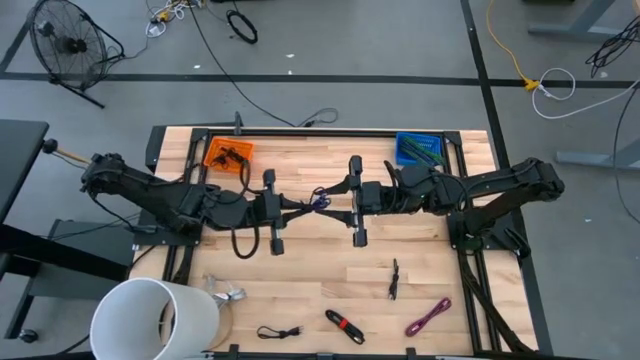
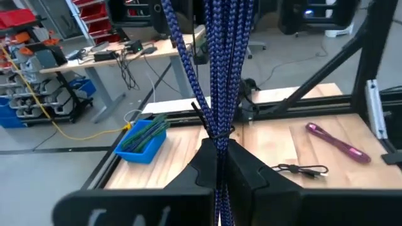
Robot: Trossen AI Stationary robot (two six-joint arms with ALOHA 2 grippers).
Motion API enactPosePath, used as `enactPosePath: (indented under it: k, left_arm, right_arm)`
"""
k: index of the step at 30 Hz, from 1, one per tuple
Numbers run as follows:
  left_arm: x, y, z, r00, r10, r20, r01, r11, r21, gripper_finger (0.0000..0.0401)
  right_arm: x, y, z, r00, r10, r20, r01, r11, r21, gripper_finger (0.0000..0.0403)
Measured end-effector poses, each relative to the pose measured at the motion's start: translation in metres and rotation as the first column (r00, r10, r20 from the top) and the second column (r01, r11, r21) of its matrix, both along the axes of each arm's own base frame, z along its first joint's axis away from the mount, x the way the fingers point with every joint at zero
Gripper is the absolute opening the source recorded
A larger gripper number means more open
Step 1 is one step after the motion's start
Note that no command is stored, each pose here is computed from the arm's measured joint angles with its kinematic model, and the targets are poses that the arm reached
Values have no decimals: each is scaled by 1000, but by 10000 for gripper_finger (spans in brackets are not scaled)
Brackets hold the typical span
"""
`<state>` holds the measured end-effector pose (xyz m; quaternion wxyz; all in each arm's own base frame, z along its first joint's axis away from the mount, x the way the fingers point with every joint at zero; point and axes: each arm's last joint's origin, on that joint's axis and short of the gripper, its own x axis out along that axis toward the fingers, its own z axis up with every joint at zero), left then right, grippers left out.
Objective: Pick & Place USB Port
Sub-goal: Put the blue charger cable into the blue bin
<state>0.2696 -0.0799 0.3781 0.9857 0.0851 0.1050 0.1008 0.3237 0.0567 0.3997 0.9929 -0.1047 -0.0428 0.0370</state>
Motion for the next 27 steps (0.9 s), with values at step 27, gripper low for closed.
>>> enactPosePath:
  k: [27]
  left_arm:
    - [-3, 8, -8, 991, 95, -97, -88, 994, 71, 71]
  right_arm:
    - [-57, -40, -9, 751, -563, -345, 537, 825, -177, 17]
